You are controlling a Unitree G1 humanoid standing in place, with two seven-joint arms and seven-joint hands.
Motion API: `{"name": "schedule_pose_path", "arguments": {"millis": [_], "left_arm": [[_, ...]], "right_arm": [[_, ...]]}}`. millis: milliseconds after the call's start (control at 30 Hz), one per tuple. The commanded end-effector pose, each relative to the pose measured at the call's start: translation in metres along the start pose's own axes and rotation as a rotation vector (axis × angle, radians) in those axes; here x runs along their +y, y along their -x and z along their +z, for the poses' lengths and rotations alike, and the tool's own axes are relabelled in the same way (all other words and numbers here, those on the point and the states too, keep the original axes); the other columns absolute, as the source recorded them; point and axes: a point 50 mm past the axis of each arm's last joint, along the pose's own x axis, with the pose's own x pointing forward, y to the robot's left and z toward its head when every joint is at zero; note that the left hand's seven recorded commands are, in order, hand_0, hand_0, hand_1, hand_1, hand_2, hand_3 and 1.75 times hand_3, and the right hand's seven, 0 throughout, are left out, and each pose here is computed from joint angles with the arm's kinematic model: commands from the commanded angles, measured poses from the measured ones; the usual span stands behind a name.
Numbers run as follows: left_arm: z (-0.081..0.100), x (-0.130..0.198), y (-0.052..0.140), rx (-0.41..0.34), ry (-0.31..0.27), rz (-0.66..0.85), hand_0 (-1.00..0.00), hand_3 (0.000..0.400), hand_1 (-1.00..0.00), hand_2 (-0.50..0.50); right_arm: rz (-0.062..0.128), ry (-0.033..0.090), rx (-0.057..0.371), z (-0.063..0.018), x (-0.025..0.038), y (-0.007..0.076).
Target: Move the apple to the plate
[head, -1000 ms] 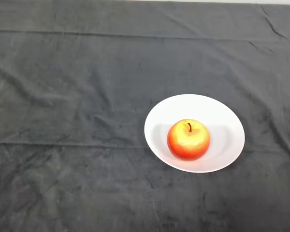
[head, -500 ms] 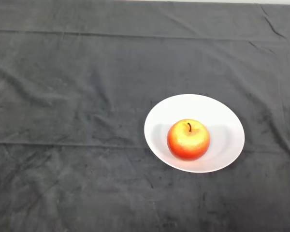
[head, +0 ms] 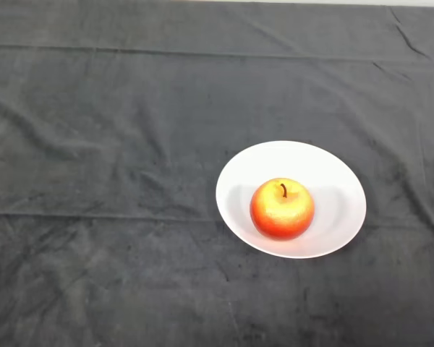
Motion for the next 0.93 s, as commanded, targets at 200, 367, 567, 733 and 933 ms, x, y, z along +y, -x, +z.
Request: {"name": "schedule_pose_path", "arguments": {"millis": [200,367,567,733,933], "left_arm": [[0.0007,-0.0038,-0.0040,0.011,0.022,0.020,0.00,0.000,0.00,0.00],[0.0008,-0.0039,-0.0040,0.011,0.022,0.020,0.00,0.000,0.00,0.00],[0.0007,-0.0041,-0.0039,0.010,0.024,0.020,0.00,0.000,0.00,0.00],[0.0006,-0.0043,-0.0039,0.011,0.025,0.020,0.00,0.000,0.00,0.00],[0.0004,-0.0047,-0.0038,0.012,0.026,0.020,0.00,0.000,0.00,0.00]], "right_arm": [[0.065,-0.001,-0.057,0.0177,0.0194,-0.0049],[0.065,-0.001,-0.057,0.0177,0.0194,-0.0049],[0.065,-0.001,-0.057,0.0177,0.0194,-0.0049],[0.065,-0.001,-0.057,0.0177,0.0194,-0.0049],[0.065,-0.001,-0.057,0.0177,0.0193,-0.0049]]}}
